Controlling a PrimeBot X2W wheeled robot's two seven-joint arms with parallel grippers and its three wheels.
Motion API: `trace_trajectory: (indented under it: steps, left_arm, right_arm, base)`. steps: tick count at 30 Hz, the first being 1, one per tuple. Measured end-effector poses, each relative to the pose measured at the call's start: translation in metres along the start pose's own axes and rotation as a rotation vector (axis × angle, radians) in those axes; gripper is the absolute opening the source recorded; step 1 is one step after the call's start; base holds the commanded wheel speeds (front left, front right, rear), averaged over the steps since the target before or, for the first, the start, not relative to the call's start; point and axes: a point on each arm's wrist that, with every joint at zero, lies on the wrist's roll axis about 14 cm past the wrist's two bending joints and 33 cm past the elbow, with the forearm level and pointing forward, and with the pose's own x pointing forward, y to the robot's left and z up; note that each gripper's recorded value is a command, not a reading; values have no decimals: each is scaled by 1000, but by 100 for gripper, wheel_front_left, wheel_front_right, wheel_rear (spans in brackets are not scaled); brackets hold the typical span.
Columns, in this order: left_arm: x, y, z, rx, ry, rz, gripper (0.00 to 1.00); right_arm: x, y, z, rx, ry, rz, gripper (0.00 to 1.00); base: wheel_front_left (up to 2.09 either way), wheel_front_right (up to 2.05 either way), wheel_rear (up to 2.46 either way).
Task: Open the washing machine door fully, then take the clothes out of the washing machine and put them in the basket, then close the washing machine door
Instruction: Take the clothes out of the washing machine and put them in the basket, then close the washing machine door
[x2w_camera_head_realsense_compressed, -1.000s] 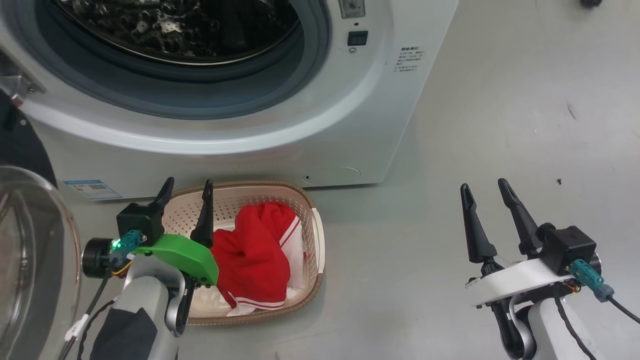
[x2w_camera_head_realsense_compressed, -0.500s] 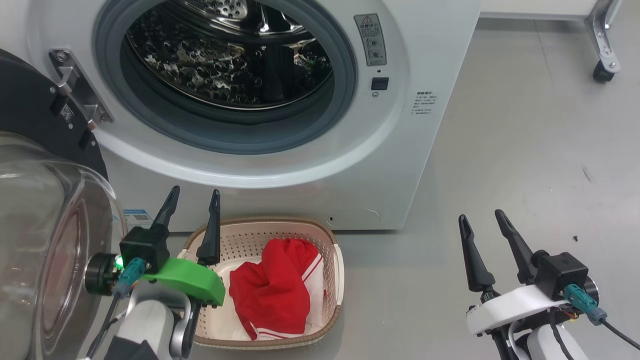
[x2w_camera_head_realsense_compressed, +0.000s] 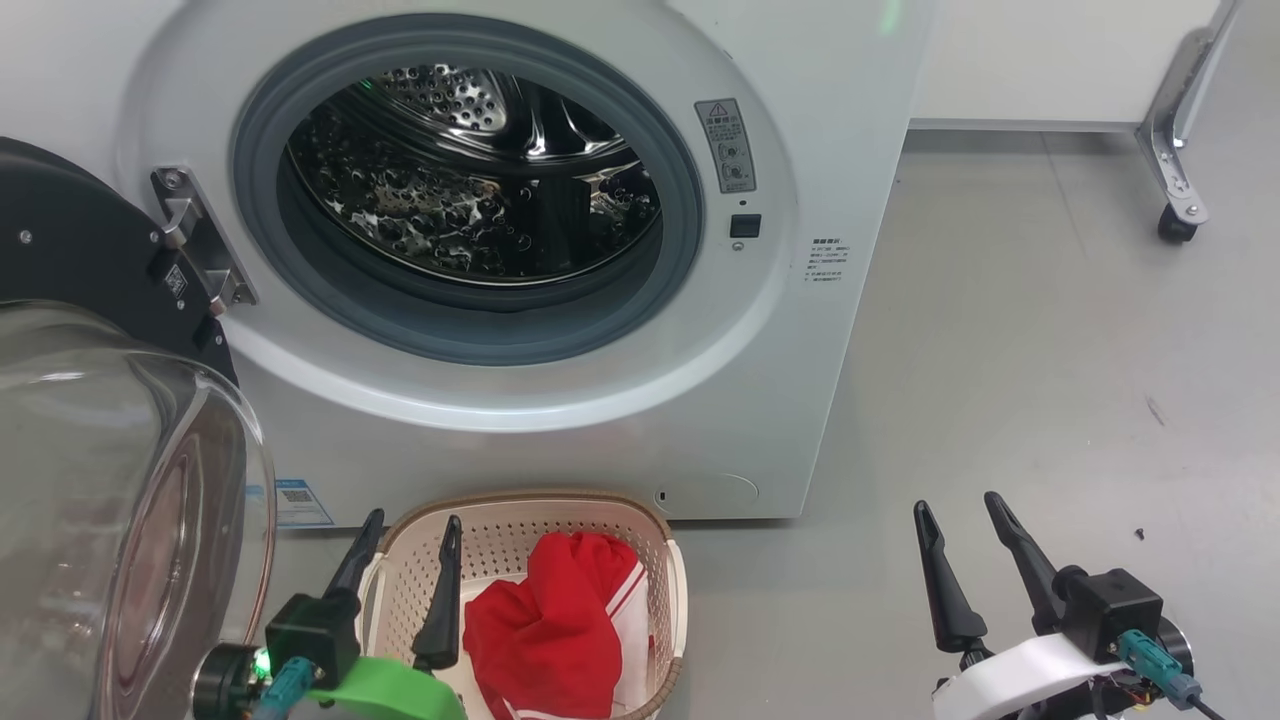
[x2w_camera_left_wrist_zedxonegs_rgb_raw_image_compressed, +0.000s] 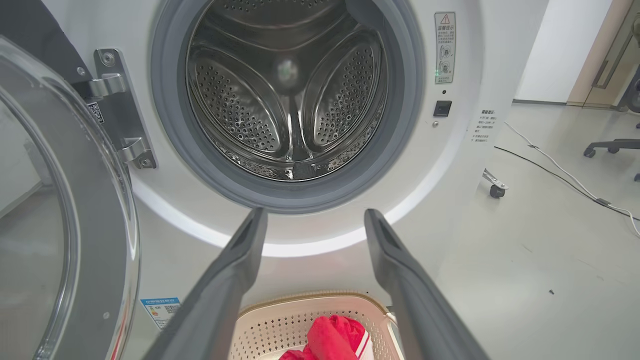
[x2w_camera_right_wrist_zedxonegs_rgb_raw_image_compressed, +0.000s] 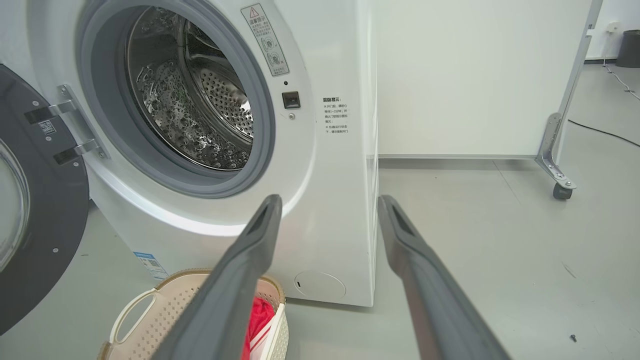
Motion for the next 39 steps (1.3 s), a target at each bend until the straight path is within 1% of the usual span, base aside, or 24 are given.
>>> trace_trajectory:
  steps: [4, 15, 39]
  left_arm:
    - [-10, -2, -2, 1, 7, -9, 100]
    - [-21, -6, 1, 3, 6, -21, 100]
    - [-30, -9, 9, 17, 16, -26, 100]
  right_arm:
    - [-5, -4, 3, -3, -10, -24, 100]
    - [-11, -5, 2, 1, -9, -33, 100]
    - [-17, -5, -1, 6, -2, -38, 100]
  base:
    - [0, 0, 0]
    - [0, 0, 0]
    - [0, 0, 0]
